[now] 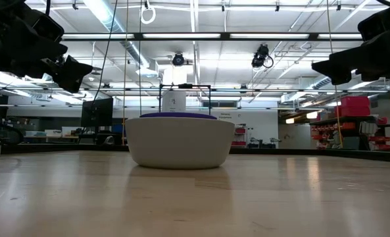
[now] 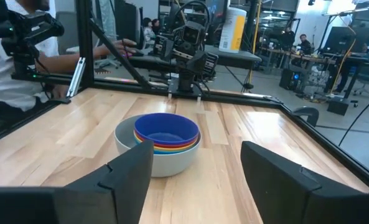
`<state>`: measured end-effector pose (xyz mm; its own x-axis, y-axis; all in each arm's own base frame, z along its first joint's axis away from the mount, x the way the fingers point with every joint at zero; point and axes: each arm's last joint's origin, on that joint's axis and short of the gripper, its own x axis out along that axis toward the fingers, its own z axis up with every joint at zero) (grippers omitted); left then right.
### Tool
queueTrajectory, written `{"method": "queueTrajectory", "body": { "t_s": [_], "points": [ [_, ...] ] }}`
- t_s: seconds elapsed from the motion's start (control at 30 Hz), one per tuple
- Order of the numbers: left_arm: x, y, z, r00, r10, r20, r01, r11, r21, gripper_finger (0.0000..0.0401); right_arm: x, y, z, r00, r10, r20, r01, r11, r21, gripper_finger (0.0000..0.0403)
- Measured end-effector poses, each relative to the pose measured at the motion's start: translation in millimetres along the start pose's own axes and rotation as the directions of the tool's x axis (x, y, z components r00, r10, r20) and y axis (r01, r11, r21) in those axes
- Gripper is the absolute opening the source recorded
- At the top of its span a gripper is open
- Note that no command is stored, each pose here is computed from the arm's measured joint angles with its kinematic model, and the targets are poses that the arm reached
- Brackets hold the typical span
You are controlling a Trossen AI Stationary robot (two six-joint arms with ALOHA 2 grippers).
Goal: Nest bowls inside each other
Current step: Return to Home Position
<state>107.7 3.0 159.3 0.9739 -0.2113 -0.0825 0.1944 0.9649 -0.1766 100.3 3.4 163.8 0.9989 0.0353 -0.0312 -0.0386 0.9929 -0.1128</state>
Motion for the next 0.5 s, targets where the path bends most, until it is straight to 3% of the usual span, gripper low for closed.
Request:
{"method": "queueTrajectory", "body": {
  "t_s": [0.5],
  "points": [
    [0.0,0.0,0.0,1.000,0.000,0.000,0.000,1.000,0.000,0.0275,0.0,0.0,0.0,1.000,0.000,0.000,0.000,1.000,0.000,0.0221]
  ]
}}
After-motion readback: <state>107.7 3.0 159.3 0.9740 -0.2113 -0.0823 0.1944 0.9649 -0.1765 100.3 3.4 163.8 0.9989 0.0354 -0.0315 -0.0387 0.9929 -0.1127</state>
